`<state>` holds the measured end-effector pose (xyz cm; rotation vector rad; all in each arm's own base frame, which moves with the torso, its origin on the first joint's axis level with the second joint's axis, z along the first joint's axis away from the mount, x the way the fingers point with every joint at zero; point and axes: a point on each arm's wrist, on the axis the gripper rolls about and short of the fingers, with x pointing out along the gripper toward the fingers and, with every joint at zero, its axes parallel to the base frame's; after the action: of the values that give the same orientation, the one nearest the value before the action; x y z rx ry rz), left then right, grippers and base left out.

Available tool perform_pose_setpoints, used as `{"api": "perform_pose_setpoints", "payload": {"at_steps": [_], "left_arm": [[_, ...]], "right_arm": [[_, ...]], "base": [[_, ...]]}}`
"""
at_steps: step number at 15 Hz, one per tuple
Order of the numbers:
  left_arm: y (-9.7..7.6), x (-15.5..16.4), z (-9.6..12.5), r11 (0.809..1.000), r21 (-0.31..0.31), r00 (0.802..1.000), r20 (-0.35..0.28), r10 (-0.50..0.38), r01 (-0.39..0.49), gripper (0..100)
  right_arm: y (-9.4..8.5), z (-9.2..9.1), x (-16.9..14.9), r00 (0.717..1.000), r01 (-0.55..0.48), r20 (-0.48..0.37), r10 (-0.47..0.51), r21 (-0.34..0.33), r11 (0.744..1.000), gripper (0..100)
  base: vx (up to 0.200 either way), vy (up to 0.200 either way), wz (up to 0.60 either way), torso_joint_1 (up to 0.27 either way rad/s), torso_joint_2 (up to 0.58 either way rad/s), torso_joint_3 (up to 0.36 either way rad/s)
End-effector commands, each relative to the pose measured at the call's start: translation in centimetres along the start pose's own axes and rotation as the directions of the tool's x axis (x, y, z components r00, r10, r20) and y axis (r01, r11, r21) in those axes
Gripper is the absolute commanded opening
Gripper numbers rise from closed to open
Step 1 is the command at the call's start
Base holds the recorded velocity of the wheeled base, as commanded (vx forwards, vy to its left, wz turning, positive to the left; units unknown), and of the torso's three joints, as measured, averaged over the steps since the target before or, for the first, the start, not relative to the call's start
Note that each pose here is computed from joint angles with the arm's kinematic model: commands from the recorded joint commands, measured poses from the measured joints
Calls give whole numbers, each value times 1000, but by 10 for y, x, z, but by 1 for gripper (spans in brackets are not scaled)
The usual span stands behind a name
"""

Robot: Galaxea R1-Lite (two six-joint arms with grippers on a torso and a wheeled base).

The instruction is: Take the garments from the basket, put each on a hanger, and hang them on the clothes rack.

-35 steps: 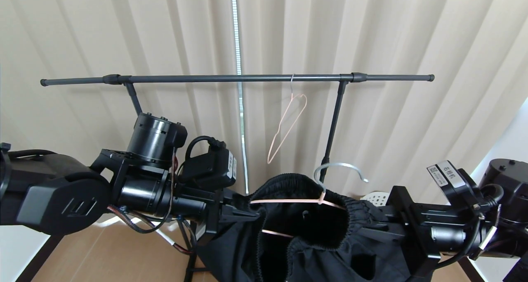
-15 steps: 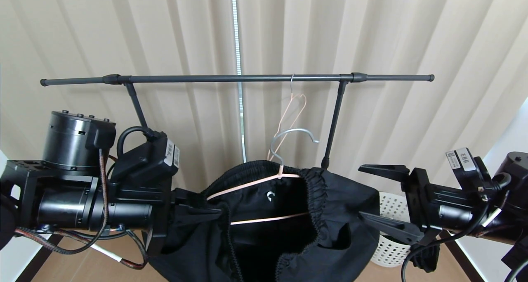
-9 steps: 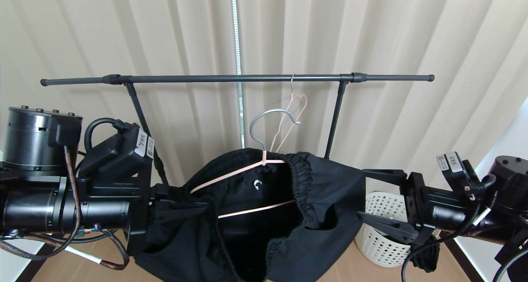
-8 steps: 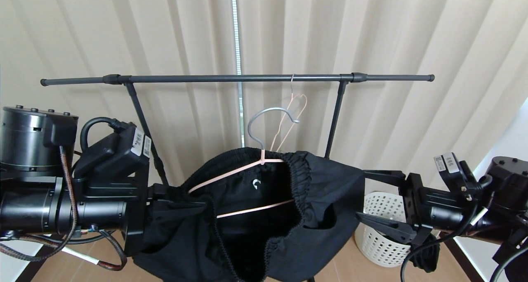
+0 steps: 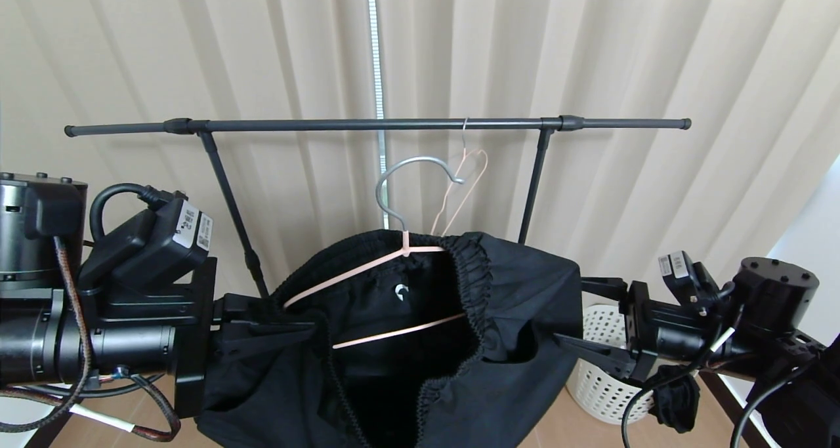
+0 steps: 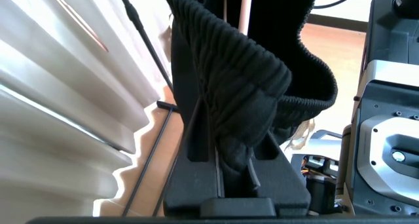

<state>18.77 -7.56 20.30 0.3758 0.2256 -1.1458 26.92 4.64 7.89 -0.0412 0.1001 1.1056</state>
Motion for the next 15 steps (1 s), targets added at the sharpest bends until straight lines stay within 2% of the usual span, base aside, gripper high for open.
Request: {"api": "perform_pose_setpoints", "payload": {"at_steps": [1,3,4,11,15], "left_arm": [[0,0,0,1000,1,1000,1,1,-1,0],[-2,-2,0,1000,1,1000,1,1,-1,0],[-3,-2,-1,1000,1,1000,1,1,-1,0],[-6,-7,0,1000,-20,1000,8,10,-10,0],[-8,-12,2,999,-45,1000,16,27,-26,0]], "right_arm": [[-7,-14,1,1000,12,-23,-11,36,999,100],[-9,-14,2,1000,15,-22,-14,36,999,100],[-11,-17,3,999,19,-28,-18,44,999,0],[-33,-14,-13,994,108,-8,-108,31,994,0],[-39,-17,-17,992,128,-9,-127,34,991,0]], "base": [[0,0,0,0,0,0],[0,0,0,0,0,0],[0,0,0,0,0,0],[0,0,0,0,0,0],[0,0,0,0,0,0]]}}
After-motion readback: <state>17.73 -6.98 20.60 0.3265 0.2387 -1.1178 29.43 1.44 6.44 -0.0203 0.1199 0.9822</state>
